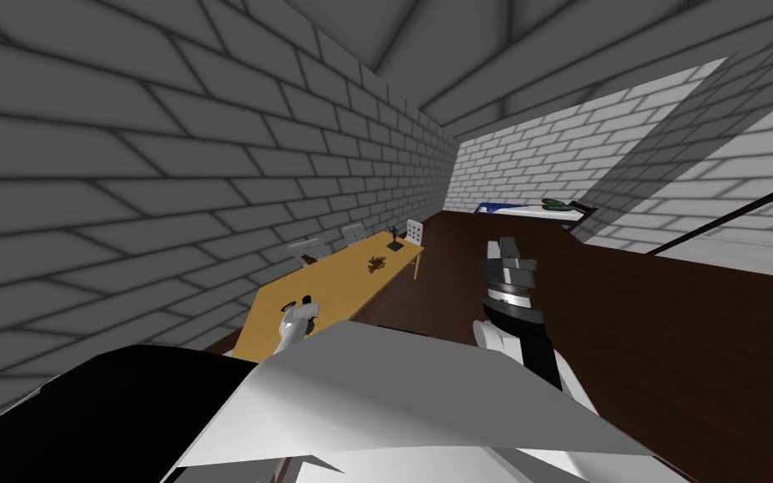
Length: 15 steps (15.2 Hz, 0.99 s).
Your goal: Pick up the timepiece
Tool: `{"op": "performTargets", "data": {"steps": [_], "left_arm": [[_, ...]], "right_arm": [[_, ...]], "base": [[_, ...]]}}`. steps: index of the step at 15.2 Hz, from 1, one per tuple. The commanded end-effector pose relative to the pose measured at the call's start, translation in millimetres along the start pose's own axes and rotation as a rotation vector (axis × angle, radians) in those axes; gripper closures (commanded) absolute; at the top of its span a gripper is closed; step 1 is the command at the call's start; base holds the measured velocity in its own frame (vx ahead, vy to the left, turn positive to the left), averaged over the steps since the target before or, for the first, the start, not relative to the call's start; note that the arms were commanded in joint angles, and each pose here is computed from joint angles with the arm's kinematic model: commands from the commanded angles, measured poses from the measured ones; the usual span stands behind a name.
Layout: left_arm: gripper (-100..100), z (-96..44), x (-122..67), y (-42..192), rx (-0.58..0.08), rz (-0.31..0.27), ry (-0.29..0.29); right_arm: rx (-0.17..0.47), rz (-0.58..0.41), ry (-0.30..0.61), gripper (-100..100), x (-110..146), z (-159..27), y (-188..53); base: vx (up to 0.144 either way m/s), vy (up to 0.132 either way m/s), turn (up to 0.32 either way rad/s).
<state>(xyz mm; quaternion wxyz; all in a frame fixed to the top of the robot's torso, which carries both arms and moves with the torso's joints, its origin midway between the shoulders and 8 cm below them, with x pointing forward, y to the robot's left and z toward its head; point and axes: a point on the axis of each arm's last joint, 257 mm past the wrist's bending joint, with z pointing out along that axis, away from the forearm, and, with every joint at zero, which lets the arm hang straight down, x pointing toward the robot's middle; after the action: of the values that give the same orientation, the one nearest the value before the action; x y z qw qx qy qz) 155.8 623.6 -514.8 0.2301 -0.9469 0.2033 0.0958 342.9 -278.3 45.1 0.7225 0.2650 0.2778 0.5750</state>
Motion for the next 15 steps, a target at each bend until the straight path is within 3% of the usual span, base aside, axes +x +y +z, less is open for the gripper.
{"op": "performTargets", "data": {"steps": [1,8,9,15], "left_arm": [[100,-5.1,1.5,-0.6,0.003,0.023,0.005],[100,-15.6,5.1,-1.3,0.011,0.059,0.018],[-100,-19.6,9.4,-15.8,0.037,0.047,0.033],[-100,-29.3,20.6,-50.1,0.1,0.002,0.08]], "right_arm": [[0.0,0.0,0.0,0,0.0,0.0,0.0],[0.0,0.0,0.0,0,0.0,0.0,0.0],[0.0,0.0,0.0,0,0.0,0.0,0.1],[0.0,0.0,0.0,0,0.1,0.2,0.1]], "base": [[0.066,-0.022,0.267],[0.086,-0.033,0.116],[-0.05,0.041,-0.142],[-0.213,0.075,-0.142]]}}
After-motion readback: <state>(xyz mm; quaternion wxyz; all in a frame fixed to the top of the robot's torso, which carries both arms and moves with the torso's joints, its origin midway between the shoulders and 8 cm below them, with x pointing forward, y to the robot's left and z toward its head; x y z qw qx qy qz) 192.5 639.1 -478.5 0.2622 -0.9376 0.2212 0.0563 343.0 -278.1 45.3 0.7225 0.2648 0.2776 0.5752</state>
